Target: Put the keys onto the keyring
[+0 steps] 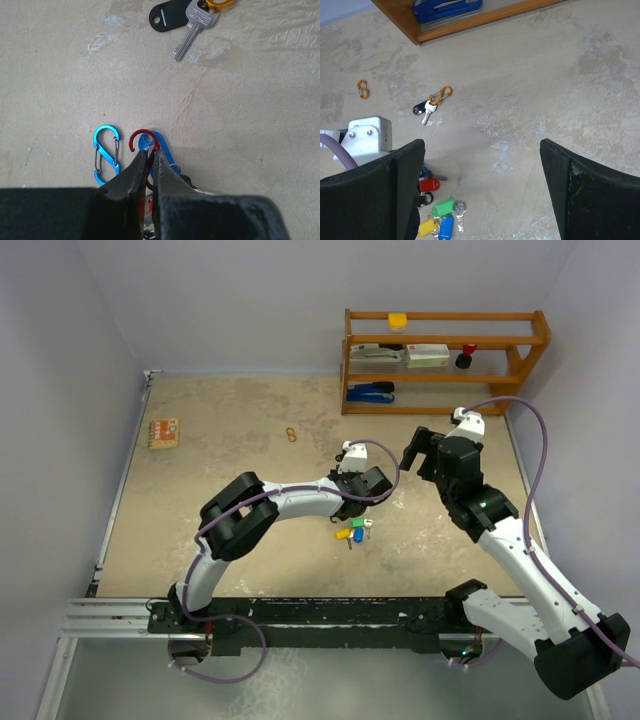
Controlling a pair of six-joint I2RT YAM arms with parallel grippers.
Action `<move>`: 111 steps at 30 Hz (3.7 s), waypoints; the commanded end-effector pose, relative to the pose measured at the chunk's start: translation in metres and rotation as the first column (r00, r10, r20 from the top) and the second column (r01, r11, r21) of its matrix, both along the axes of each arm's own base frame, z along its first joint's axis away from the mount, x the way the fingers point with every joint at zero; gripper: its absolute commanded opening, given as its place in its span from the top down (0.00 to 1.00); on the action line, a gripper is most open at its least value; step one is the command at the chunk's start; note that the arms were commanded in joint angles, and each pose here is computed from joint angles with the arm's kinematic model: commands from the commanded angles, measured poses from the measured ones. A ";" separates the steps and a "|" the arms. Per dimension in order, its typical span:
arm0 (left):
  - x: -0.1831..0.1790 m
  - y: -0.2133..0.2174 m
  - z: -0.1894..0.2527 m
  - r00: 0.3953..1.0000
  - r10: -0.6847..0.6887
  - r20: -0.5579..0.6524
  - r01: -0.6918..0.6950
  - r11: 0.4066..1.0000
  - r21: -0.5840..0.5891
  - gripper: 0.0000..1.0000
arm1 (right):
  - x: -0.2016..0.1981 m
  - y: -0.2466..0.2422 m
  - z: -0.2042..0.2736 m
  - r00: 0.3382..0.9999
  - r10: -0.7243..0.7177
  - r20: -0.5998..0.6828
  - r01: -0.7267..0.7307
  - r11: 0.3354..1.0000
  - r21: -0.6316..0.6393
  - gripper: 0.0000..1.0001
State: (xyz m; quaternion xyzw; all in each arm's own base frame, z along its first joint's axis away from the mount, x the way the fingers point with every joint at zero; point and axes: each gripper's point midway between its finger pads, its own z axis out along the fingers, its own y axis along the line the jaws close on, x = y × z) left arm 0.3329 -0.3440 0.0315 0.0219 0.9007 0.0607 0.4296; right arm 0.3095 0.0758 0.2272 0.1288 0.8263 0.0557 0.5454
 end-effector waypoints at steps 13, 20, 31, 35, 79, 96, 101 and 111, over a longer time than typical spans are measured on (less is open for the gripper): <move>0.015 -0.004 0.016 0.997 0.044 0.057 -0.042 0.998 -0.042 1.00 | 0.002 -0.005 0.011 0.999 -0.028 0.046 0.027 0.999 0.018 0.00; 0.018 0.002 0.018 0.996 0.058 0.063 -0.057 0.998 -0.026 1.00 | 0.002 -0.005 0.012 0.999 -0.028 0.046 0.027 0.999 0.020 0.00; 0.025 0.013 0.016 0.995 0.080 0.058 -0.079 0.997 -0.007 1.00 | 0.002 -0.005 0.012 0.998 -0.028 0.047 0.028 0.999 0.019 0.00; 0.027 0.017 0.016 0.994 0.086 0.061 -0.086 0.996 0.000 1.00 | 0.002 -0.006 0.011 0.998 -0.030 0.047 0.029 0.999 0.020 0.00; 0.025 -0.007 0.204 0.857 -0.076 0.510 0.383 0.755 -0.531 1.00 | -0.005 -0.015 0.024 0.995 -0.059 0.084 0.057 0.998 0.023 0.00; 0.054 -0.036 0.184 0.837 -0.108 0.537 0.467 0.654 -0.595 1.00 | -0.010 -0.020 0.032 0.992 -0.071 0.102 0.069 0.997 0.024 0.00; 0.061 -0.051 0.174 0.831 -0.114 0.545 0.490 0.614 -0.619 1.00 | -0.012 -0.022 0.035 0.991 -0.074 0.110 0.072 0.997 0.028 0.00; 0.077 -0.085 0.162 0.821 -0.144 0.553 0.535 0.531 -0.657 1.00 | -0.016 -0.027 0.039 0.989 -0.087 0.120 0.085 0.996 0.022 0.00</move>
